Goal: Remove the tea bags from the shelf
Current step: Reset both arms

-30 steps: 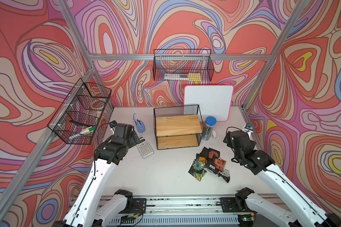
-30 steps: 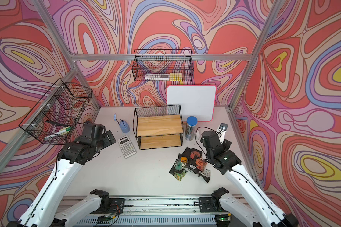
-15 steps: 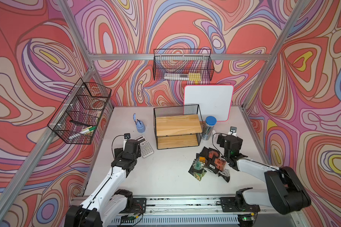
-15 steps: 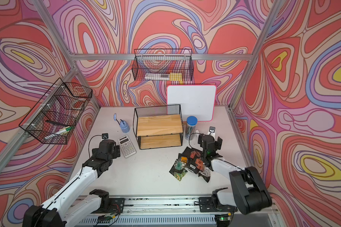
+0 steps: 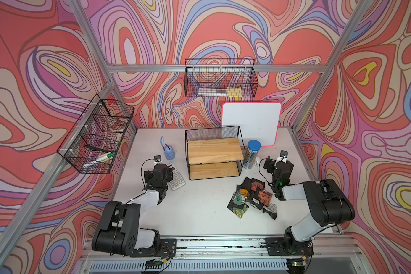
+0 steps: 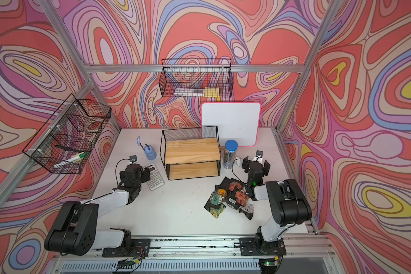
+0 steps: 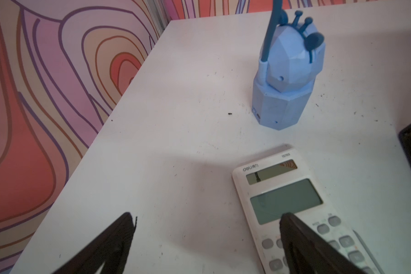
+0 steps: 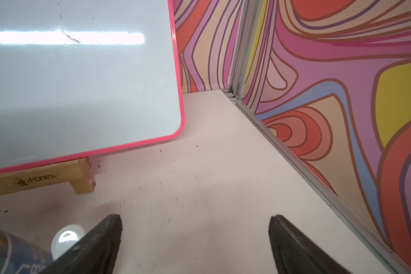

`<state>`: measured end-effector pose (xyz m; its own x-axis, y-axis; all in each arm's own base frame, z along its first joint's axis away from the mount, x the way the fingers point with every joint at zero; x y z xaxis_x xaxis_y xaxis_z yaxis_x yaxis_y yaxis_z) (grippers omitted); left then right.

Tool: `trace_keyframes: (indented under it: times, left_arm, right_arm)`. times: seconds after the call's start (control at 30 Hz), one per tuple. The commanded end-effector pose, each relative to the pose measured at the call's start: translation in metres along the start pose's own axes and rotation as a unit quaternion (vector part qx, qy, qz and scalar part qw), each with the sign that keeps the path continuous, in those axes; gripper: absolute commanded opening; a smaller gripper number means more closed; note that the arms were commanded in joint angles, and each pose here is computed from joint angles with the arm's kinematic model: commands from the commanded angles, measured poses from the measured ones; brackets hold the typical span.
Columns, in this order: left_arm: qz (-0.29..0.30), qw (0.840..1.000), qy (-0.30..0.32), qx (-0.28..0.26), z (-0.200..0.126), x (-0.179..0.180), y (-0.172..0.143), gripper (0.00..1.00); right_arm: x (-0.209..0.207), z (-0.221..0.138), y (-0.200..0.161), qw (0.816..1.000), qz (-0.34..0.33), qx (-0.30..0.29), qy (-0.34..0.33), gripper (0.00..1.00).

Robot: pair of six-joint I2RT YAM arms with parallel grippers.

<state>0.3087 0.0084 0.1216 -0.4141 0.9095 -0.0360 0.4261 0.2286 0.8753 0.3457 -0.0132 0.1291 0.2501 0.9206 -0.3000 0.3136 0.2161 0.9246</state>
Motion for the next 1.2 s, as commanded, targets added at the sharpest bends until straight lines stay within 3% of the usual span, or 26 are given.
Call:
trace_keyframes:
  times: [0.0,0.1,0.17,0.23,0.4,0.43,0.6,1.17]
  left_arm:
    - [-0.006,0.998,-0.020,-0.056,0.006,-0.008,0.023,0.99]
    - [-0.008,0.995,-0.028,-0.093,0.012,-0.007,0.016,0.99]
    - [-0.001,0.997,-0.046,-0.063,0.012,-0.011,0.013,0.99]
    - [-0.003,0.995,-0.051,-0.084,0.011,-0.010,0.013,0.99]
    - [-0.016,0.995,-0.082,-0.057,0.016,-0.007,0.005,0.99]
    - [-0.022,0.993,-0.086,-0.072,0.018,-0.004,0.002,0.99]
    - [-0.030,0.993,-0.087,-0.070,0.019,-0.002,0.002,0.99]
    - [-0.030,0.994,-0.085,-0.067,0.020,-0.002,0.002,0.99]
  right_arm:
    - [0.001,-0.002,0.004,1.000,0.006,-0.026,0.012,0.98]
    - [0.007,-0.004,0.000,0.999,0.000,-0.035,0.039,0.98]
    - [0.005,-0.005,-0.006,0.998,0.005,-0.060,0.027,0.98]
    - [0.007,-0.003,-0.008,0.998,0.005,-0.037,0.040,0.98]
    - [0.006,-0.001,-0.007,0.999,0.003,-0.037,0.040,0.98]
    - [0.007,0.000,-0.008,0.999,0.004,-0.035,0.040,0.98]
    - [0.006,0.013,-0.007,0.999,0.007,-0.006,0.045,0.98]
    - [0.005,0.012,-0.006,0.999,0.005,-0.010,0.043,0.98]
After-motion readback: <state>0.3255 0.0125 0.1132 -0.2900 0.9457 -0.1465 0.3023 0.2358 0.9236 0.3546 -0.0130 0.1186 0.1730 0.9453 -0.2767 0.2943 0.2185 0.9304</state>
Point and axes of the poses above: each gripper's point midway between its finger pads, its own z axis out along the fingers, its own x axis along the line the jaws close on, y = z × x, the point moved 7 cm from there along -z, back along the fingers, and after that the axes turned 15 degrees about -z, right-handed, at the moved point
